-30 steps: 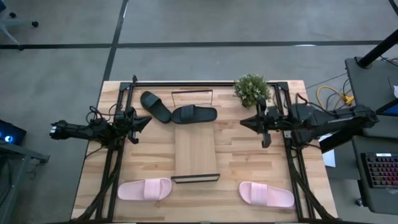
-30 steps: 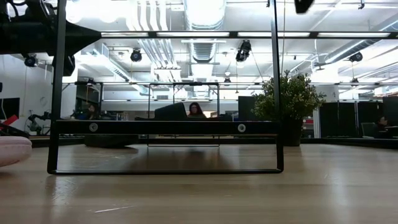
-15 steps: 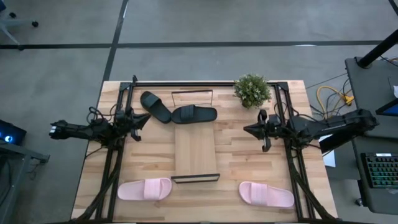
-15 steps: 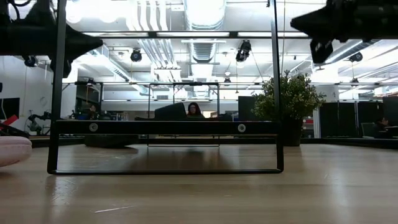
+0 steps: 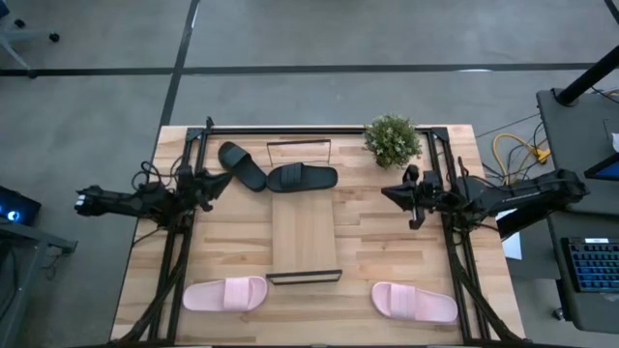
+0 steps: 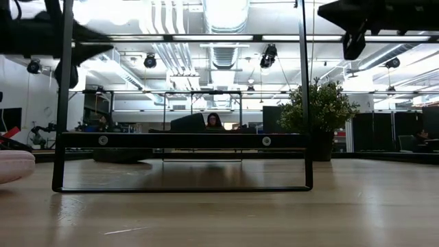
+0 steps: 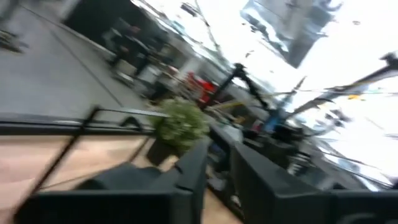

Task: Pick and place slides into the shelf
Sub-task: Put the black slide on the shelf

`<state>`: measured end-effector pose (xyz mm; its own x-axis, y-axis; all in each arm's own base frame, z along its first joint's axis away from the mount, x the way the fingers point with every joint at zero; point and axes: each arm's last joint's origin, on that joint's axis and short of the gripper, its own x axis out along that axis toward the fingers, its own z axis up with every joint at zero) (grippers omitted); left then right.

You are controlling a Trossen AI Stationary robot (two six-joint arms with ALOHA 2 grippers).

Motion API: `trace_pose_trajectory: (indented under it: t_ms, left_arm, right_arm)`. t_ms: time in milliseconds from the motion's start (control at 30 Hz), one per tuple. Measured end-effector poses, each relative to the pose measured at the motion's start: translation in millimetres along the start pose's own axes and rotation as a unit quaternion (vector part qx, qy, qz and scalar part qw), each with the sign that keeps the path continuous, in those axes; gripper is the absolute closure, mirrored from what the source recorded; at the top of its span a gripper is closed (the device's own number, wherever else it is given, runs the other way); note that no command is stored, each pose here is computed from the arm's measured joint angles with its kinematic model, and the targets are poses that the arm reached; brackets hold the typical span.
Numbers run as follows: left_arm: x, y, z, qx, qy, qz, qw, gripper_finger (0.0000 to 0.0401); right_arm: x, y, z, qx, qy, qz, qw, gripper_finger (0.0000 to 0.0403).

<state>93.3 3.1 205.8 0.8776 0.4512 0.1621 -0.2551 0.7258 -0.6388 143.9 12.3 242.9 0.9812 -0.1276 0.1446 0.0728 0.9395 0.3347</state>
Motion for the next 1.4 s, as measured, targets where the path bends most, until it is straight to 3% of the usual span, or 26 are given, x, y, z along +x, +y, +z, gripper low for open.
trace_pose_trajectory:
  t_ms: [167,233,433,567,667,867,1000,1133,1400]
  left_arm:
    - [7,-31,28,-0.008,0.023,-0.086,0.996,0.0256]
    - [13,-44,39,-0.006,0.031,-0.095,0.995,0.0242]
    - [33,-85,75,0.004,0.021,-0.100,0.995,0.0238]
    - [45,-103,87,0.037,0.036,-0.094,0.994,0.0238]
    - [55,-120,97,0.082,0.037,-0.121,0.989,0.0238]
    - [88,-139,89,0.123,0.098,-0.108,0.982,0.0238]
    - [107,-140,69,0.134,0.186,-0.108,0.967,0.0238]
    - [119,-137,56,0.131,0.226,-0.103,0.960,0.0237]
    - [124,-107,43,0.155,0.312,-0.001,0.937,0.0238]
  right_arm:
    - [2,1,2,-0.009,0.012,-0.005,1.000,0.0394]
    - [2,1,3,-0.009,0.014,-0.005,1.000,0.0394]
    - [2,1,0,-0.010,0.018,-0.006,1.000,0.0394]
    - [2,1,0,-0.010,0.018,-0.007,1.000,0.0394]
    - [2,1,0,-0.010,0.018,-0.007,1.000,0.0394]
    - [3,1,1,0.004,0.017,-0.007,1.000,0.0394]
    - [3,1,0,0.013,0.017,-0.007,1.000,0.0394]
    - [3,1,1,0.013,0.017,-0.006,1.000,0.0394]
    - [3,1,1,0.020,0.017,-0.006,1.000,0.0394]
